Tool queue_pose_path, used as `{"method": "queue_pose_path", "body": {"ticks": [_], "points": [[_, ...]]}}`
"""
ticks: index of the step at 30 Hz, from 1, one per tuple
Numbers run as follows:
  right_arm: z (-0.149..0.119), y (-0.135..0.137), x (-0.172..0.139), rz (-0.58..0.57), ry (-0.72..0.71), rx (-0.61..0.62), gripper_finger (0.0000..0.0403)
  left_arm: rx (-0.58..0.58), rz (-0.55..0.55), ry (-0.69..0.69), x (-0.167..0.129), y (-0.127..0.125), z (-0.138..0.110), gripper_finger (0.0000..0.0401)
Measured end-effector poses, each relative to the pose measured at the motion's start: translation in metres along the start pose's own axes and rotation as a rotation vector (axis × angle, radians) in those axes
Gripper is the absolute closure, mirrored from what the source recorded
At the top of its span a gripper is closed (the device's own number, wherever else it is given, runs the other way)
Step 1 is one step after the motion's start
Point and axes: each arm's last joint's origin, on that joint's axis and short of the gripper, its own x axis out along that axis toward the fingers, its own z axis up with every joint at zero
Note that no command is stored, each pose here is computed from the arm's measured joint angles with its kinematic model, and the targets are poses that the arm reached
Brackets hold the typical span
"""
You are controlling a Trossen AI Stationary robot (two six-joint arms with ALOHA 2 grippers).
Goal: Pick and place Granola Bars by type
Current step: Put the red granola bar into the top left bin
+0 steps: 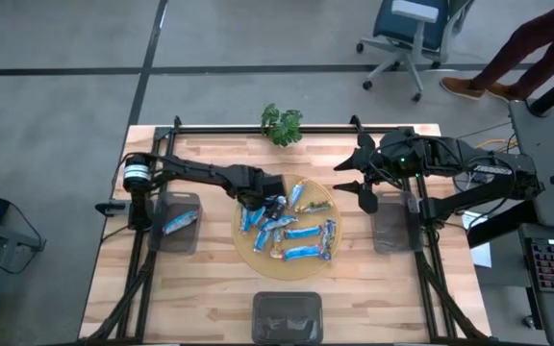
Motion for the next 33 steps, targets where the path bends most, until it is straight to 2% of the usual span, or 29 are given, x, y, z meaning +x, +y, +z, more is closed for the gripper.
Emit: {"method": "queue_pose_path", "body": {"ticks": [7,23,33], "points": [[0.0,0.0,0.0,0.0,0.0,-0.015,0.0184,0.006,-0.027,-0.011,0.001,-0.003,-0.002,0.0136],[0.0,0.0,0.0,-0.002,0.0,-0.014,0.0184,0.004,-0.014,0.045,0.026,-0.006,-0.003,0.0198],[0.0,-0.001,0.0,-0.028,-0.002,-0.021,0.0184,0.015,-0.004,0.071,0.025,-0.005,-0.004,0.03]]}}
